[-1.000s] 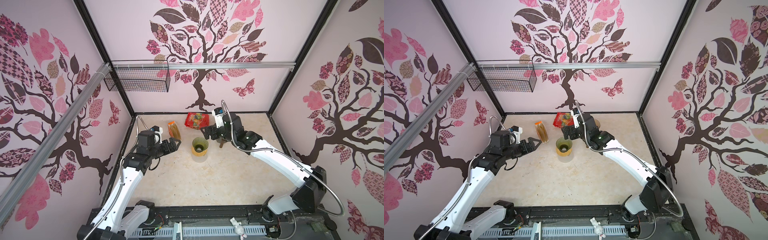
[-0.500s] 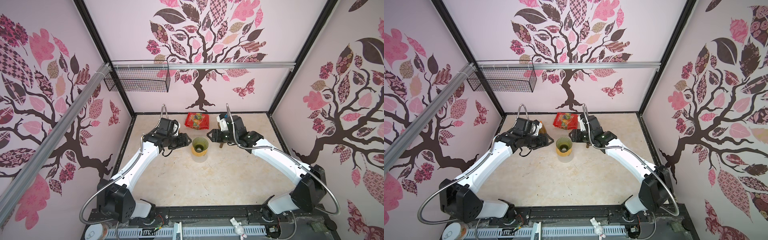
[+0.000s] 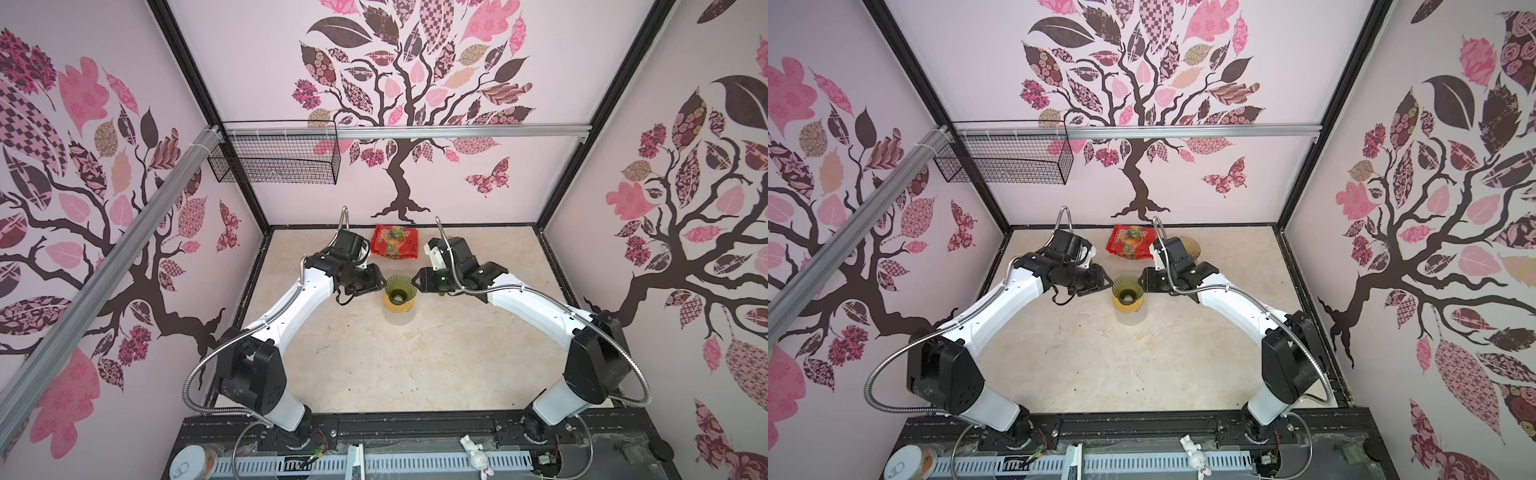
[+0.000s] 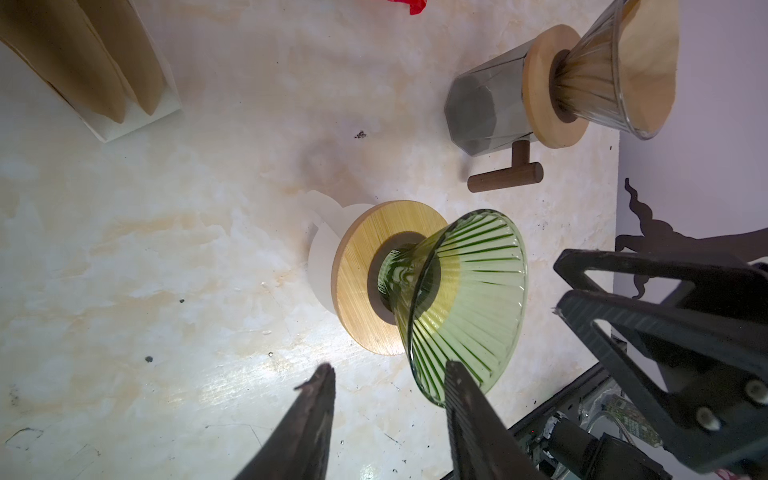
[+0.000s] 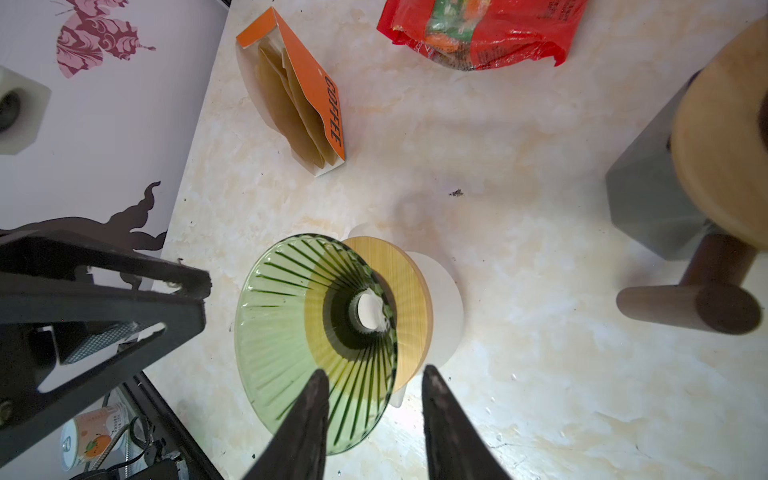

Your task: Place the coffee filter in the dripper

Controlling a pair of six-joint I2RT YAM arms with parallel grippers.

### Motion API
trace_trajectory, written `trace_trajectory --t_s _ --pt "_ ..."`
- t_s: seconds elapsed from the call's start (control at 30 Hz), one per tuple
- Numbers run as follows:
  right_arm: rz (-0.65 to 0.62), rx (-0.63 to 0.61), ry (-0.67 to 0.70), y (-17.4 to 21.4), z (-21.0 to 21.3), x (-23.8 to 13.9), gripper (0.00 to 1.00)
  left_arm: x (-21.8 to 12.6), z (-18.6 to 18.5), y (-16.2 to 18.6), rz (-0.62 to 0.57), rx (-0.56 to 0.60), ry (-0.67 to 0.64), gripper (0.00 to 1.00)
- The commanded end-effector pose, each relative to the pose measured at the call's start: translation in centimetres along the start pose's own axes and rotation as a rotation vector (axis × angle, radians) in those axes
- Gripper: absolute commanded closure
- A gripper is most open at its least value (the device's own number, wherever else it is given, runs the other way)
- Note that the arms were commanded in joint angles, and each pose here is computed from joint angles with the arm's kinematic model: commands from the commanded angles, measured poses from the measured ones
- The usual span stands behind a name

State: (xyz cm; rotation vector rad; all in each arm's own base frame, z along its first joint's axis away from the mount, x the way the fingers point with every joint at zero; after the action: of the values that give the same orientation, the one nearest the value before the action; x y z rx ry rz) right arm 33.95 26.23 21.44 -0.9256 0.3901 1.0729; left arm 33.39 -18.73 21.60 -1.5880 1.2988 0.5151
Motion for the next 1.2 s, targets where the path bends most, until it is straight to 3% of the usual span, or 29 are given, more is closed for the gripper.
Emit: trace_trajectory --t_s 0.0,1.17 --pt "0.001 -0.018 0.018 -0.5 0.1 0.6 0.66 -0.6 -1.1 -1.6 -0.032 0.016 0.019 0.56" --pt "0.056 -0.035 -0.010 0.5 0.2 2.1 0.83 1.8 -0.7 -1.5 0.029 0.002 0.033 0.79"
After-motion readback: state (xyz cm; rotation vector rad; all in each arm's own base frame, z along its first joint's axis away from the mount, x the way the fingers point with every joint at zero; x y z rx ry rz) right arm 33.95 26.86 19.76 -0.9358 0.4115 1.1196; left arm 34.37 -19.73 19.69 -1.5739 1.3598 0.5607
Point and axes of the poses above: each gripper's point midway between its finger pads, its own x axis out along the fingers, its own z axis along the line the jaws close on, y = z × x, the point moved 4 cm from there along -x, back along the fingers, and after that the axes turned 10 degrees about x, right-handed, at the moved point
